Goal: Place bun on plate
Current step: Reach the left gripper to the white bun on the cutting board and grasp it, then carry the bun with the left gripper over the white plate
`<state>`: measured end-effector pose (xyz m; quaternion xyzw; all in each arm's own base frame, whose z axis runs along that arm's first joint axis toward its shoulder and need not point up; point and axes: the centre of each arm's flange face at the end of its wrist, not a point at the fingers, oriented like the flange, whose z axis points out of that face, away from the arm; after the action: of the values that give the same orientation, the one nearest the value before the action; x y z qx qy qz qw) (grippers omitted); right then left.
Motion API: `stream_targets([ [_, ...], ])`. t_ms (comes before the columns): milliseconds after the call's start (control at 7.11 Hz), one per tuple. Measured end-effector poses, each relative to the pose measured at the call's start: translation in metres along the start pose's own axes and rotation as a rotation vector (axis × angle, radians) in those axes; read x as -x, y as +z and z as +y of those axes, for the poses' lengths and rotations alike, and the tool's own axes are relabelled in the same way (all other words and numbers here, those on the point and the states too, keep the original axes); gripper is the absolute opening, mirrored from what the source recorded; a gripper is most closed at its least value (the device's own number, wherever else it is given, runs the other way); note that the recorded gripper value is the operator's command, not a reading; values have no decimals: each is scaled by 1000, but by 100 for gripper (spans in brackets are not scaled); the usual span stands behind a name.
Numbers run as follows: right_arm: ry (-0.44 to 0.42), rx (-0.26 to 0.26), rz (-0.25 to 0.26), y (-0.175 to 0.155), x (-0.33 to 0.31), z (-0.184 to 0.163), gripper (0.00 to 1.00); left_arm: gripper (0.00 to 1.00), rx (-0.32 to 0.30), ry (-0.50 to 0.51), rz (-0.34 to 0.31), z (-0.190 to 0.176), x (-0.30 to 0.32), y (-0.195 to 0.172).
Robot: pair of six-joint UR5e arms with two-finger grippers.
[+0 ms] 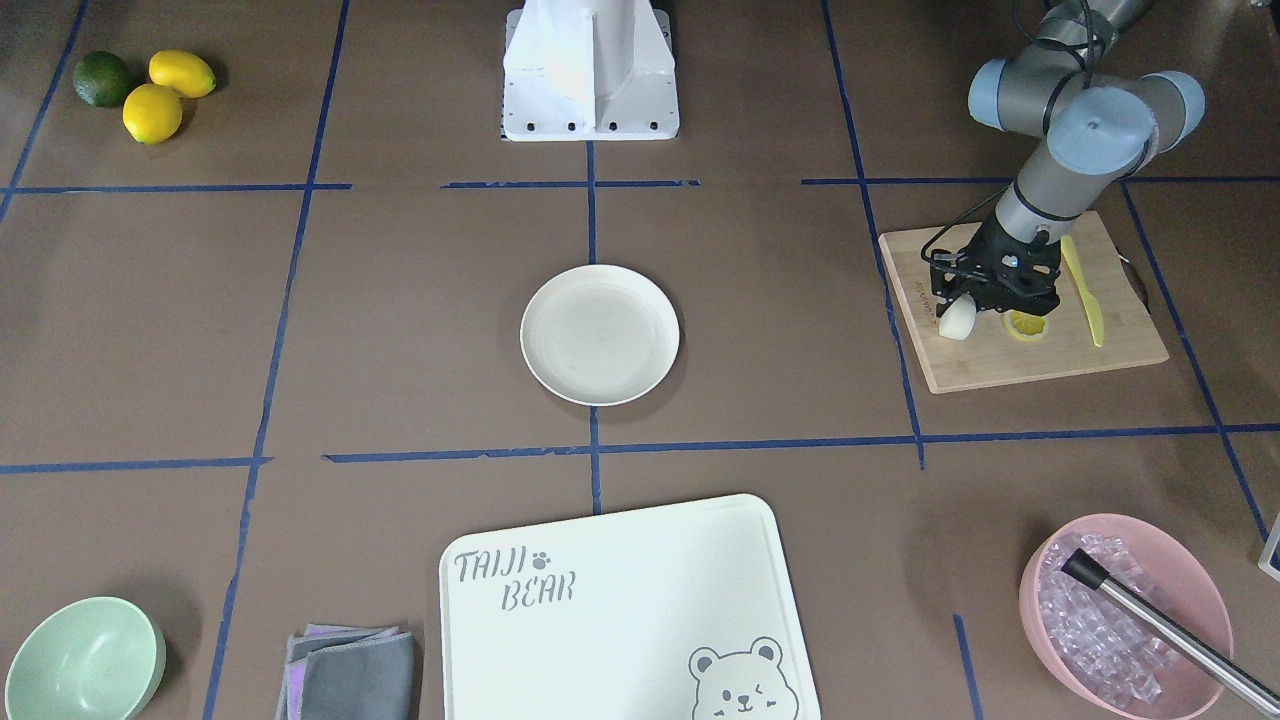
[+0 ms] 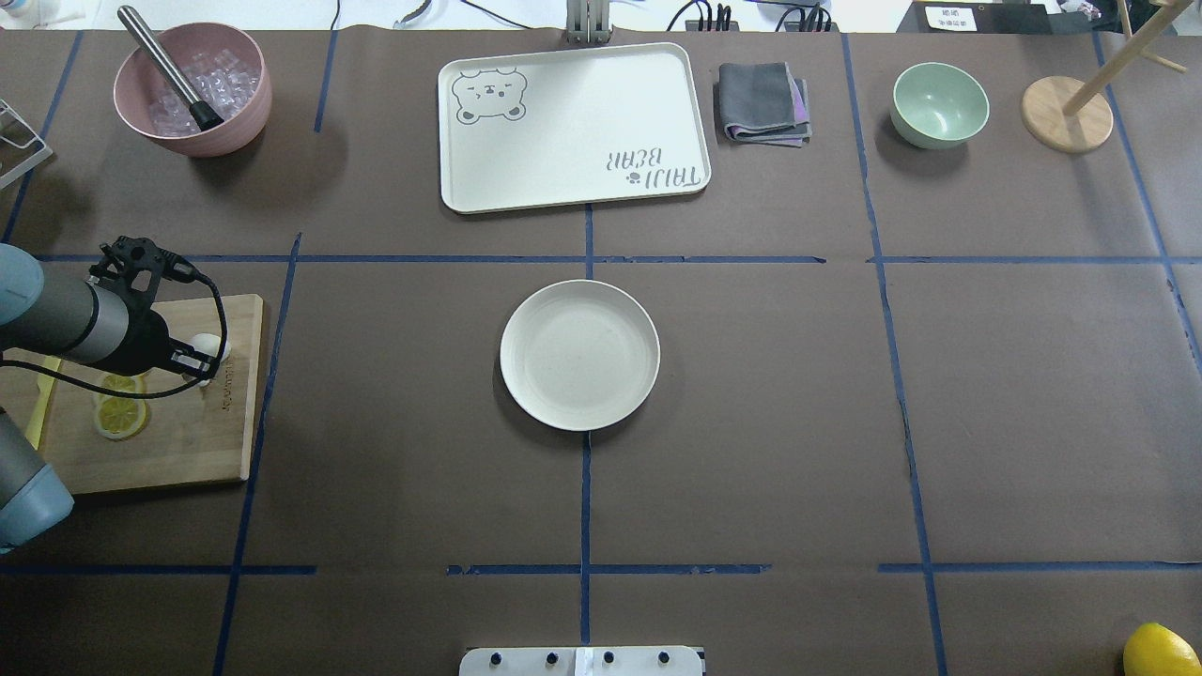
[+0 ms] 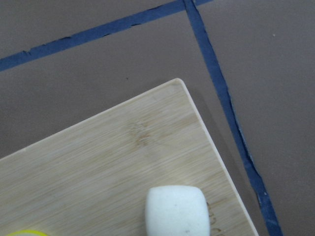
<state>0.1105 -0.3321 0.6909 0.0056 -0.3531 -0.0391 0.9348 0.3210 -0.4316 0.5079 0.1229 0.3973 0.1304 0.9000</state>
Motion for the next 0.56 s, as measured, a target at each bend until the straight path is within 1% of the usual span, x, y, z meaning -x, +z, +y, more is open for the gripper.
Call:
stream_targets([
  [141, -6, 3, -1, 1, -1, 1, 100, 15, -6, 3, 6, -3, -8, -9],
  [281, -10, 5, -1, 2, -2, 2, 100, 15, -6, -1, 7, -15, -27, -24],
  [562, -10, 9, -3, 4, -2, 5, 100, 15, -1, -37, 1, -70, -99, -64],
])
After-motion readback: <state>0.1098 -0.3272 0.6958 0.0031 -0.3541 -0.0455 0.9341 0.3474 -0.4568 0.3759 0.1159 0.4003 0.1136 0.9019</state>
